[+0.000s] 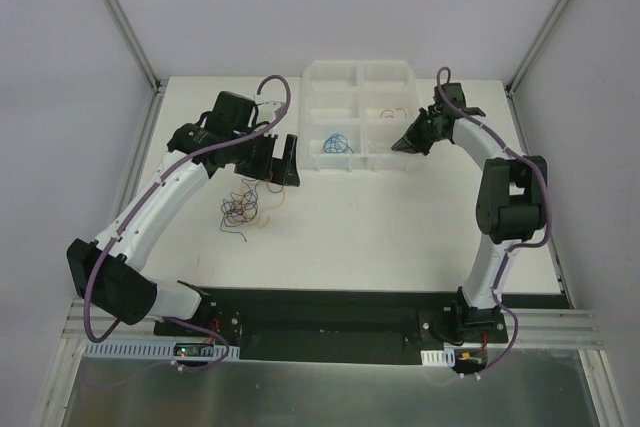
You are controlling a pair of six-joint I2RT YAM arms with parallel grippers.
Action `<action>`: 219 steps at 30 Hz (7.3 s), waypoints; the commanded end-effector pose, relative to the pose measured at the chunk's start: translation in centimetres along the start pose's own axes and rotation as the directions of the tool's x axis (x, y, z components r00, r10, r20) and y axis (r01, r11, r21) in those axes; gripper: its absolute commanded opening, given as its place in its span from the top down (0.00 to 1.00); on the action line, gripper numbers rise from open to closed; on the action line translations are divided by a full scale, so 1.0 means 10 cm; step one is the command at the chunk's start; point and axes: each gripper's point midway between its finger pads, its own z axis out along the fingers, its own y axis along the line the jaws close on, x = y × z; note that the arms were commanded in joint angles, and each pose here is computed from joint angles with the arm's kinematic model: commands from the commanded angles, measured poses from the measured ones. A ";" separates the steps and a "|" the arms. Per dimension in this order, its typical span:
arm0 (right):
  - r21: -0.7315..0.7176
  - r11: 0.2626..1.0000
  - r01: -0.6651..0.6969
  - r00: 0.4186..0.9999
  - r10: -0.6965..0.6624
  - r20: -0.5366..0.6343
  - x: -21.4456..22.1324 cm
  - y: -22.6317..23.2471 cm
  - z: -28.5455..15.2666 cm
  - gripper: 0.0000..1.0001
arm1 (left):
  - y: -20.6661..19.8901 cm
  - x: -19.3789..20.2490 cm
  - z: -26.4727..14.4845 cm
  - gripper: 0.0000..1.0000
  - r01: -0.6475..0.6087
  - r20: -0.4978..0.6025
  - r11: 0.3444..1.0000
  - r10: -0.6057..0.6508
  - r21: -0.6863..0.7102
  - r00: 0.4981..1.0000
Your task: Untangle the cables
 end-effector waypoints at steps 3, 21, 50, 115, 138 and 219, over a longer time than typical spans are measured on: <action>0.006 1.000 -0.014 0.998 0.014 0.062 -0.34 0.12 0.24 1.00 | -0.03 0.05 -0.05 0.01 -0.039 -0.001 0.999 0.039 -0.005 0.999; 0.089 0.987 0.131 0.991 -0.129 -0.023 -0.24 0.03 0.13 0.66 | 0.26 0.16 -0.15 0.01 0.116 0.009 0.975 -0.117 -0.187 0.993; -0.058 0.908 0.416 0.909 -0.417 0.001 1.48 -0.22 -1.53 0.26 | 0.95 1.10 1.10 0.13 0.554 -0.392 0.803 -0.592 -0.219 0.704; -0.426 0.714 0.555 0.647 -0.693 -0.318 3.16 0.89 -0.56 0.99 | -0.04 1.28 1.10 0.24 0.540 -0.423 0.838 -0.517 -0.074 0.744; -0.749 0.015 0.662 0.732 -0.228 0.642 1.88 3.14 -5.52 0.99 | 1.11 1.16 1.29 0.32 0.660 -0.264 0.692 -0.721 -0.291 0.640; -0.123 0.740 0.661 0.583 -0.403 0.706 -1.26 2.72 -1.51 0.99 | 2.00 -0.35 0.02 0.04 0.582 0.162 0.792 -0.560 -0.183 0.813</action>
